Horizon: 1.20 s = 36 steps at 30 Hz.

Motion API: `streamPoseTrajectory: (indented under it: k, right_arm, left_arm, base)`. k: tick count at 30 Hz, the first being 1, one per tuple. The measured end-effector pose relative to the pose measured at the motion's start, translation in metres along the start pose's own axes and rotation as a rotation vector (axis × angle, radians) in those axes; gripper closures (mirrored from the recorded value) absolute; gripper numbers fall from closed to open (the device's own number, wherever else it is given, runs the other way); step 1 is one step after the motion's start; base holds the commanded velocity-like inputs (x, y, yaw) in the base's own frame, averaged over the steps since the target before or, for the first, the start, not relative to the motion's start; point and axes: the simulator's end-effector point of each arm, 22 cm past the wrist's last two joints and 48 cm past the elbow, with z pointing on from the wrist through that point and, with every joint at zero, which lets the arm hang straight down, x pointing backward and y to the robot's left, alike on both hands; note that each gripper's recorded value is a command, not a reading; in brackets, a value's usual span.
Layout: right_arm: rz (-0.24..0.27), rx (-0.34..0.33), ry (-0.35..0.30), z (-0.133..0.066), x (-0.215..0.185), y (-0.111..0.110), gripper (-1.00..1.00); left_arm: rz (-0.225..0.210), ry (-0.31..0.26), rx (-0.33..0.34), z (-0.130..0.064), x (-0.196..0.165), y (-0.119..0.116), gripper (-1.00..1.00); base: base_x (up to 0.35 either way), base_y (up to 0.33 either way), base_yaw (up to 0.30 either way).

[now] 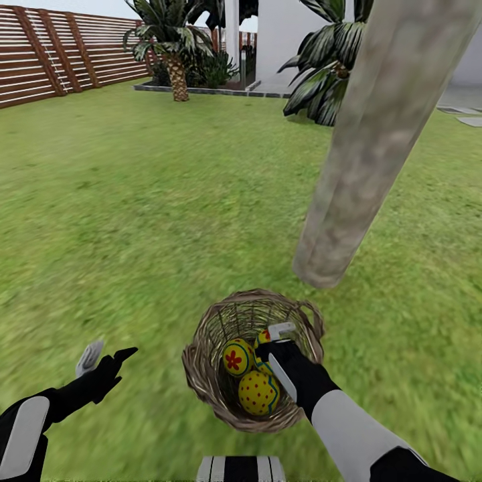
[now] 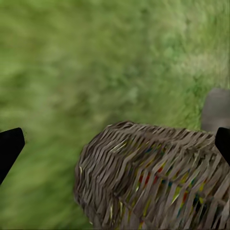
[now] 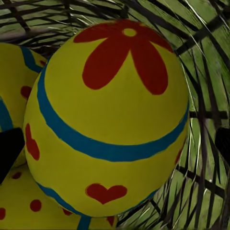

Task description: Take the three Easter eggs out of the wicker basket on the lawn in the garden, then place them on the lawn next to a single tree (choose any tree) so that all three eggs are next to the same tree and none are left in the basket.

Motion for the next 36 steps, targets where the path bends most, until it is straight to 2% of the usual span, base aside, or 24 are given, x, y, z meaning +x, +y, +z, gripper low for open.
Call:
streamPoseTrajectory:
  k: [11, 17, 18, 36]
  right_arm:
    - [0.01, -0.018, 0.037, 0.018, 0.019, 0.006, -1.0]
    - [0.011, -0.02, 0.027, 0.02, 0.015, 0.007, -1.0]
    - [0.01, -0.019, 0.026, 0.02, 0.015, 0.007, 1.0]
    - [0.005, -0.019, 0.028, 0.021, 0.015, 0.007, 1.0]
  left_arm:
    - [-0.013, 0.023, -0.036, 0.012, 0.008, 0.019, -1.0]
    - [-0.017, 0.029, -0.046, 0.015, 0.011, 0.024, -1.0]
    - [-0.017, 0.029, -0.046, 0.015, 0.011, 0.024, -1.0]
    - [-0.019, 0.028, -0.048, 0.015, 0.011, 0.026, -1.0]
  base:
    - [0.0, 0.0, 0.0]
    - [0.0, 0.0, 0.0]
    - [0.0, 0.0, 0.0]
    - [0.0, 0.0, 0.0]
